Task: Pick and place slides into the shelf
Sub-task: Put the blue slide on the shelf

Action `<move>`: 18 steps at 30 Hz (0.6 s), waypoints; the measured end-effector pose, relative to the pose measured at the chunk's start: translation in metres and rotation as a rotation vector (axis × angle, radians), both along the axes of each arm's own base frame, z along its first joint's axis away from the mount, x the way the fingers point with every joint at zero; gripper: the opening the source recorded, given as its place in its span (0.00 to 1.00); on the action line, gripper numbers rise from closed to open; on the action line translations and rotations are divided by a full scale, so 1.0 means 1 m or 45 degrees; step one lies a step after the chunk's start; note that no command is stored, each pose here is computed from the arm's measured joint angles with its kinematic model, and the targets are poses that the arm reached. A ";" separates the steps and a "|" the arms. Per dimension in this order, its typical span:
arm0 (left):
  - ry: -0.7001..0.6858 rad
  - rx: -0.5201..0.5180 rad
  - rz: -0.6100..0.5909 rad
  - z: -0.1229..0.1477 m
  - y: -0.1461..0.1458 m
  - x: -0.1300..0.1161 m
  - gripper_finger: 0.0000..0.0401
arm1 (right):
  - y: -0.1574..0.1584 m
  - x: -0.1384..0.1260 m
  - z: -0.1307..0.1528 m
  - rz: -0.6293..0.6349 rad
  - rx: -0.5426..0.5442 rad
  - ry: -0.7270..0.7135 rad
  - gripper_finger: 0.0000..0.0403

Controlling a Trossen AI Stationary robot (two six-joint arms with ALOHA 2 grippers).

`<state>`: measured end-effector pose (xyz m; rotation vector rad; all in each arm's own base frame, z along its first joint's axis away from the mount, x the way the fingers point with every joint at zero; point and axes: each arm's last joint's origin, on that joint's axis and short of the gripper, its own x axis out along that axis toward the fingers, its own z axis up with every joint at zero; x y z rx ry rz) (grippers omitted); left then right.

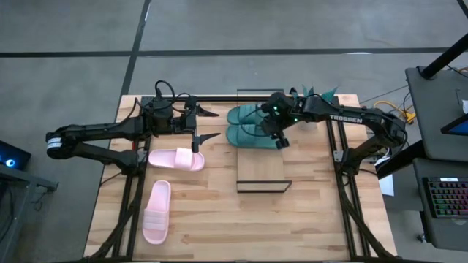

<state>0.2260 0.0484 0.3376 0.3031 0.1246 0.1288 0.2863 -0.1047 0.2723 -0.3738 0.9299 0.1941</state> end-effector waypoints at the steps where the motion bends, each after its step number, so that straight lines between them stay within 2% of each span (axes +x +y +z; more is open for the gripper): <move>1: 0.001 0.000 0.000 0.000 0.000 0.000 0.71 | 0.001 -0.002 -0.001 -0.010 0.021 0.035 0.27; 10: 0.003 -0.001 0.000 0.000 0.000 0.000 0.71 | 0.004 -0.014 -0.008 -0.146 0.157 0.219 0.19; 18: 0.031 -0.008 -0.001 -0.005 0.001 0.004 0.71 | 0.007 -0.020 -0.017 -0.225 0.229 0.305 0.21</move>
